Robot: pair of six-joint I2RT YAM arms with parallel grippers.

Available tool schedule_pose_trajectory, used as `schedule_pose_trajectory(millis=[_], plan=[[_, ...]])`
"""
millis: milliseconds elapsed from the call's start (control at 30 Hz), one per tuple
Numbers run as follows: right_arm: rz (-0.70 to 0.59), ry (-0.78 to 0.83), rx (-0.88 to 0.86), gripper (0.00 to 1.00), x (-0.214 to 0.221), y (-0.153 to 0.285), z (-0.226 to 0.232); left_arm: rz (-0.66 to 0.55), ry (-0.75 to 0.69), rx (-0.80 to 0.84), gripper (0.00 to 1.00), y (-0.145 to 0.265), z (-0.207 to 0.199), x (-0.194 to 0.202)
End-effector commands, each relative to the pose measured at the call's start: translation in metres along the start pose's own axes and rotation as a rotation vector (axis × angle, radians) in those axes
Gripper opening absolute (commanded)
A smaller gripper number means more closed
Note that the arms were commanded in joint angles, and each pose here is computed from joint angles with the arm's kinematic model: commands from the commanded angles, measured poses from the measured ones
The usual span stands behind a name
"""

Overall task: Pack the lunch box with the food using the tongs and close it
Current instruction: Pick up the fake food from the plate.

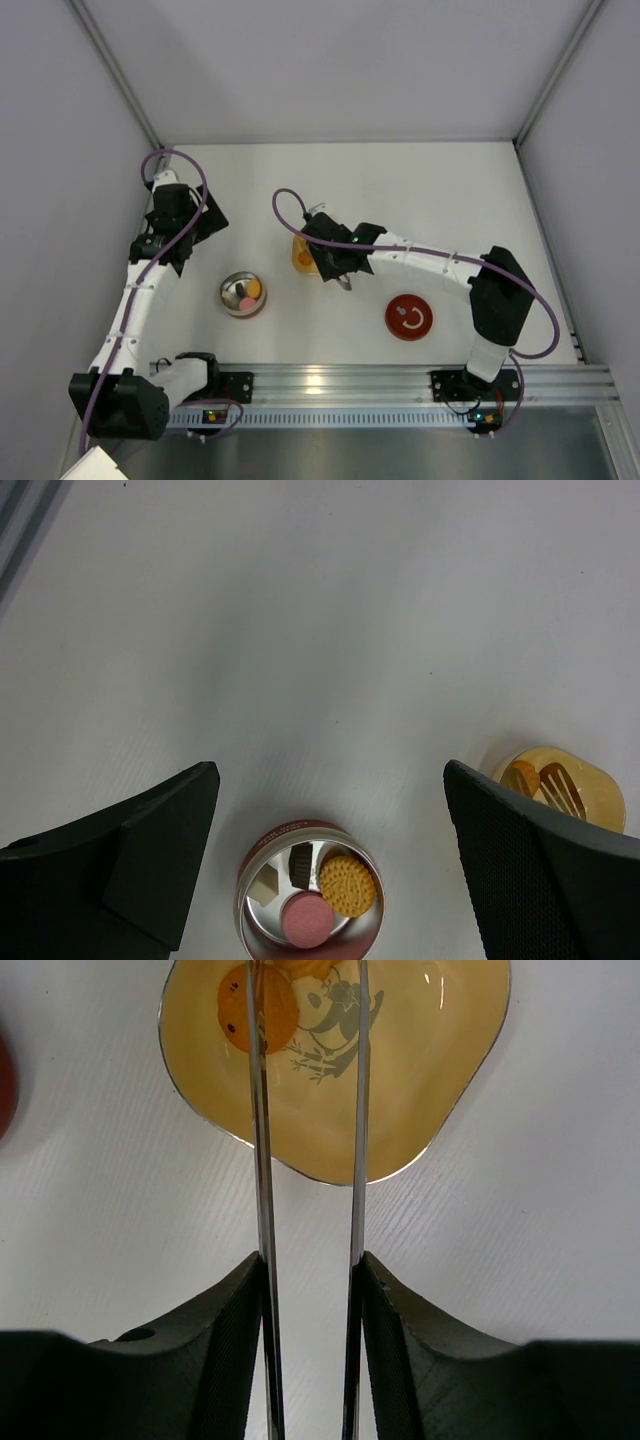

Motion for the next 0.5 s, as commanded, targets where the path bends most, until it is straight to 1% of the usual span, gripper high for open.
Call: schedule_pose_trajectory(millis=[0, 67, 167, 467], plan=[[-0.081, -0.032, -0.043, 0.39, -0.03, 0.003, 0.008, -0.047, 0.005, 0.004, 0.99, -0.002, 0.0, -0.012], [-0.081, -0.032, -0.046, 0.35, -0.029, 0.003, 0.009, -0.048, 0.004, 0.004, 0.99, -0.001, 0.0, -0.012], [-0.087, -0.034, -0.045, 0.32, -0.03, 0.006, 0.007, -0.048, 0.004, 0.004, 0.99, -0.002, -0.001, -0.012], [-0.158, -0.063, -0.013, 0.31, -0.045, 0.038, -0.012, -0.049, 0.004, 0.006, 0.99, -0.001, -0.001, -0.012]])
Point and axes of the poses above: each gripper's point midway between its finger pads, its own y axis back along the fingers, its own z axis along the line the jaws close on, x = y × z, the point moved 1 cm from there along y, back along the fingers, and after that the axes turned 5 degrees about -y, right-handed, at the moved point
